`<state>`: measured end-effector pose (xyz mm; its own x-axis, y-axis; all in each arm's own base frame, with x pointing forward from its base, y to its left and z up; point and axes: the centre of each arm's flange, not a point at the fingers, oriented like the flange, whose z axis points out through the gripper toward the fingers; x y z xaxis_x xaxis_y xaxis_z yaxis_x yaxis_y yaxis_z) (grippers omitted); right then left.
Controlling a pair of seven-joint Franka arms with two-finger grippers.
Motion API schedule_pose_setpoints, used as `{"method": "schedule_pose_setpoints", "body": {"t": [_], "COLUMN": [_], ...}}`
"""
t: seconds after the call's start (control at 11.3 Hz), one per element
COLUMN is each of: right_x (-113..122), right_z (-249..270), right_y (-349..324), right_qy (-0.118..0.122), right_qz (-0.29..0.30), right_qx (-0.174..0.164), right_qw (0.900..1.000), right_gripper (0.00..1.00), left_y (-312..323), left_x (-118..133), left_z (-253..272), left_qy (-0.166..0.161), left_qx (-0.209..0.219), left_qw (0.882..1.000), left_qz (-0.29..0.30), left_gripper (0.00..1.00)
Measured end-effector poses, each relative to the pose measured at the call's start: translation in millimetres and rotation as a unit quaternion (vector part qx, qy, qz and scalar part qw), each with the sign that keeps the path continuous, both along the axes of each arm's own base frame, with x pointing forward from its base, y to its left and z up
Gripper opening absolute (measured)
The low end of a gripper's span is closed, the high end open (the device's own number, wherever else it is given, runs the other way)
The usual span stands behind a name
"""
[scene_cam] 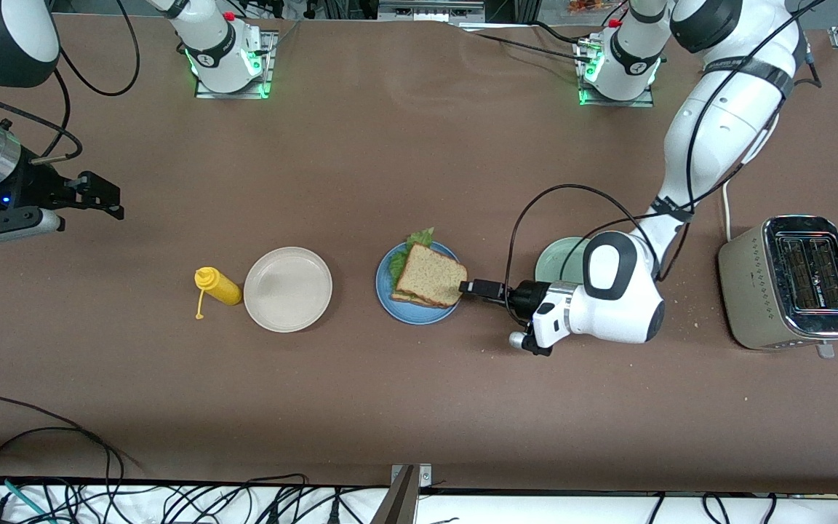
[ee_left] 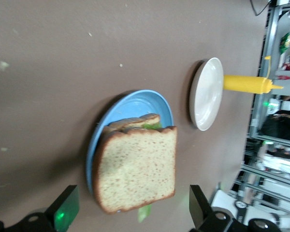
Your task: Make sandwich in blue plate with both arms
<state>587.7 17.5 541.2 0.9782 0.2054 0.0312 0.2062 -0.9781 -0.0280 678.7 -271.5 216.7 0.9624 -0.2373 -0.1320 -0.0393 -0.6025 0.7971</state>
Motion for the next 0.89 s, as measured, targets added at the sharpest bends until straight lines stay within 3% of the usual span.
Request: {"method": "schedule_pose_setpoints", "body": {"t": [0.27, 0.53, 0.8, 0.89], "right_x": [0.2, 0.7, -7.1, -7.7], "right_z": [0.7, 15.0, 53.4, 56.6], "right_y": [0.5, -0.5, 1.0, 3.0], "right_qy": [-0.002, -0.013, -0.009, -0.01], "right_qz": [0.0, -0.001, -0.012, -0.017], "right_qx": [0.0, 0.0, 0.006, 0.007], "right_qw": [1.0, 1.0, 1.0, 1.0], "right_gripper": [1.0, 1.0, 1.0, 1.0], "left_y": [25.6, 81.3, 108.8, 109.9], "left_x": [9.2, 18.2, 0.6, -12.8], "left_z": [21.3, 74.1, 182.1, 223.1], "left_qy": [-0.05, -0.082, -0.075, -0.079], "left_qx": [0.062, 0.147, 0.275, 0.327], "left_qw": [0.996, 0.983, 0.956, 0.94], "left_qz": [-0.033, -0.071, -0.068, -0.06], "left_gripper": [1.0, 1.0, 1.0, 1.0]}}
